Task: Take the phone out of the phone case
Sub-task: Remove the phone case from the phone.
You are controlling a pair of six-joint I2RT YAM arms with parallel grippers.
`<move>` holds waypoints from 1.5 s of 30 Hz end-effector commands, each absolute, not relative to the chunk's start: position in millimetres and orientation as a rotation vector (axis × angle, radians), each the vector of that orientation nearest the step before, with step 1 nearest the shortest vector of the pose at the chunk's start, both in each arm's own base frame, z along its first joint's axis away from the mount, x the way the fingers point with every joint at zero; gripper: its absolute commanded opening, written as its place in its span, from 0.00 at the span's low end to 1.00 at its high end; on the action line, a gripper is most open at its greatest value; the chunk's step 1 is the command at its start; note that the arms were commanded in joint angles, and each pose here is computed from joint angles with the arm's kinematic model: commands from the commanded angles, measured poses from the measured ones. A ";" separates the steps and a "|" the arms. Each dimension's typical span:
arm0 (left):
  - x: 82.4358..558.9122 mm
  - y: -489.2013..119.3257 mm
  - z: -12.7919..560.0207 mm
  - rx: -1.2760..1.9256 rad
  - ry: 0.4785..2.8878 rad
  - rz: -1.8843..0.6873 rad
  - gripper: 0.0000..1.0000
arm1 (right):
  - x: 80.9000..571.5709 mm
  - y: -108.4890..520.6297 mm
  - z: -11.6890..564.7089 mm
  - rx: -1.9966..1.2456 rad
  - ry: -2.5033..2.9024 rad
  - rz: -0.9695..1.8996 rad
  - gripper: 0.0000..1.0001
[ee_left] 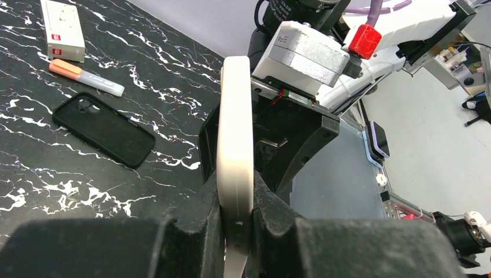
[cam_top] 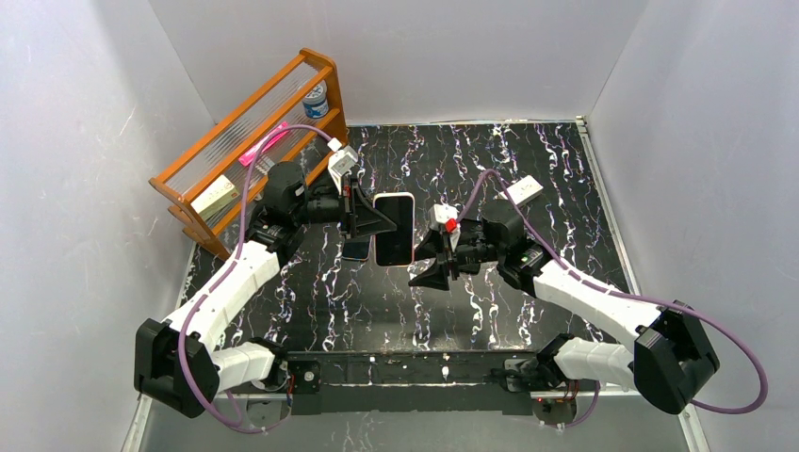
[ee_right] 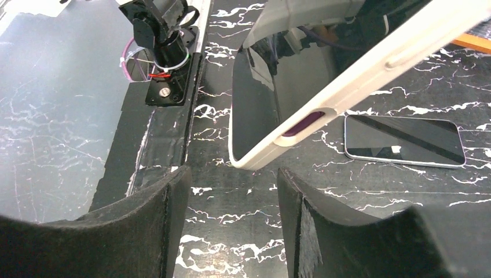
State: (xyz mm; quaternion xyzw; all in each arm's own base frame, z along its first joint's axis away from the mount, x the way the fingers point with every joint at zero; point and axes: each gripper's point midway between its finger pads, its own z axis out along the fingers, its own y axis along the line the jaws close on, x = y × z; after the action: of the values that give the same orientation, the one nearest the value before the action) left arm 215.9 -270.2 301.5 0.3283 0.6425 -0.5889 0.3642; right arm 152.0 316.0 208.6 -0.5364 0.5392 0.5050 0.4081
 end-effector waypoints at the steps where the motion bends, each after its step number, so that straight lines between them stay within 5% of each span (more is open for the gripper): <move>1: 207.2 -268.3 329.5 0.918 1.534 -1.503 0.00 | 152.0 322.9 240.8 -1.375 1.203 1.277 0.62; 14: 203.7 -268.1 326.2 0.910 1.536 -1.528 0.00 | 158.3 331.9 251.2 -1.349 1.197 1.317 0.47; 27: 212.3 -273.8 328.8 0.792 1.621 -1.631 0.00 | 152.4 332.8 243.8 -1.435 1.144 1.333 0.01; 45: 215.2 -279.2 315.5 0.675 1.712 -1.747 0.00 | 161.6 335.3 254.5 -1.519 0.949 1.176 0.01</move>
State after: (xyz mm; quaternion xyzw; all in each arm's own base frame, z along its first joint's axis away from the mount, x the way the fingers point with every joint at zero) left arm 214.9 -277.5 303.3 0.2790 0.6437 -0.6459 0.3010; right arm 149.5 325.0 219.4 -0.5882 0.4637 0.5228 0.4070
